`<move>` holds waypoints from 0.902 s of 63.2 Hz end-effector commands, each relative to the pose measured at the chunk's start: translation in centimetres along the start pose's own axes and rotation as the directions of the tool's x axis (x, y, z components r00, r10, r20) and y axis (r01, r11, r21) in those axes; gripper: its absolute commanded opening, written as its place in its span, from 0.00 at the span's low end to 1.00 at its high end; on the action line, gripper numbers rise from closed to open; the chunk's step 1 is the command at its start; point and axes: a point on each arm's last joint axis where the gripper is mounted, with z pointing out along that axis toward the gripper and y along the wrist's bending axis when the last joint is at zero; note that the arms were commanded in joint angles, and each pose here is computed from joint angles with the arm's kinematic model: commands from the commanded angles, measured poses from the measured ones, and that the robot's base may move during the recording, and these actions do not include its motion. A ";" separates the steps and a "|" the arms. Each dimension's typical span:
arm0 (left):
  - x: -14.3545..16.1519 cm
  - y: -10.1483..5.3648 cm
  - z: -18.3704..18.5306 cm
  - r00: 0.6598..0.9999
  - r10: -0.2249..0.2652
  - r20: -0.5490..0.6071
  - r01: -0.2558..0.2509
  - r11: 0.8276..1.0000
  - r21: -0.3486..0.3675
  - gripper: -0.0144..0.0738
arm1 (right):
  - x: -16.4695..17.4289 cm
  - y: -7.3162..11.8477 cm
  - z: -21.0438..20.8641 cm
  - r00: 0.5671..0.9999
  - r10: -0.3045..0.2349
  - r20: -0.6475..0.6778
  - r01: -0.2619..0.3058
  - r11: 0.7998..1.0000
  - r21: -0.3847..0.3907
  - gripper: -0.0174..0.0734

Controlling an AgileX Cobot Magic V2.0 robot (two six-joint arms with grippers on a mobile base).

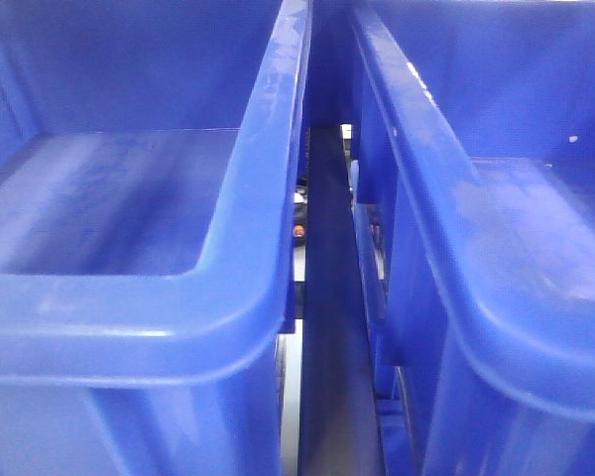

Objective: Sort and place red and blue blocks on shelf

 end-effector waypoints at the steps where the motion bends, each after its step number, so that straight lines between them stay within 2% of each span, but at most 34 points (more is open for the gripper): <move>1: -2.5 -0.2 -1.1 0.988 -0.004 0.157 0.005 1.000 -0.001 0.35 | -1.9 0.1 0.0 0.993 -0.010 0.118 0.012 1.000 -0.013 0.47; 3: -2.7 -0.2 -1.3 0.986 -0.001 0.169 0.001 1.000 0.001 0.29 | -1.9 0.1 0.0 0.993 -0.010 0.120 0.012 1.000 -0.014 0.40; 6: -2.9 -0.2 -1.9 0.982 0.017 0.191 -0.017 1.000 0.001 0.31 | -1.9 0.1 0.0 0.993 -0.010 0.120 0.012 1.000 -0.014 0.28; 8: -3.1 -0.2 -2.3 0.977 0.034 0.209 -0.035 0.999 0.001 0.31 | -1.9 0.1 0.0 0.993 -0.010 0.121 0.012 1.000 -0.014 0.24; 13: -3.3 -0.3 -3.0 0.971 0.060 0.232 -0.062 0.998 0.000 0.31 | -2.0 0.1 0.0 0.992 -0.010 0.123 0.012 1.000 -0.014 0.26; 24: -3.4 -0.1 -4.0 0.969 0.061 0.238 -0.060 0.998 -0.011 0.31 | -2.1 -0.2 0.0 0.991 -0.012 0.131 0.010 1.000 0.017 0.26; 30: -3.4 0.4 -4.5 0.971 0.065 0.230 -0.053 0.997 -0.056 0.31 | -2.1 -1.0 0.0 0.991 -0.017 0.136 0.006 0.997 0.083 0.26; 39: -3.9 1.5 -5.9 0.956 0.071 0.283 -0.027 0.987 -0.156 0.31 | -2.7 -2.1 -0.8 0.981 -0.038 0.188 0.001 0.981 0.193 0.26; 46: -3.6 1.8 -6.8 0.960 0.075 0.269 -0.021 0.980 -0.199 0.31 | -3.1 -2.3 -1.9 0.971 -0.041 0.234 -0.015 0.973 0.230 0.26; 51: -3.4 1.8 -7.4 0.965 0.074 0.250 -0.020 0.977 -0.214 0.31 | -3.2 -2.3 -2.6 0.969 -0.023 0.248 -0.040 0.969 0.245 0.26; 57: -3.2 1.7 -8.1 0.966 0.075 0.247 -0.020 0.976 -0.218 0.31 | -3.2 -2.2 -3.3 0.967 -0.022 0.254 -0.044 0.967 0.252 0.26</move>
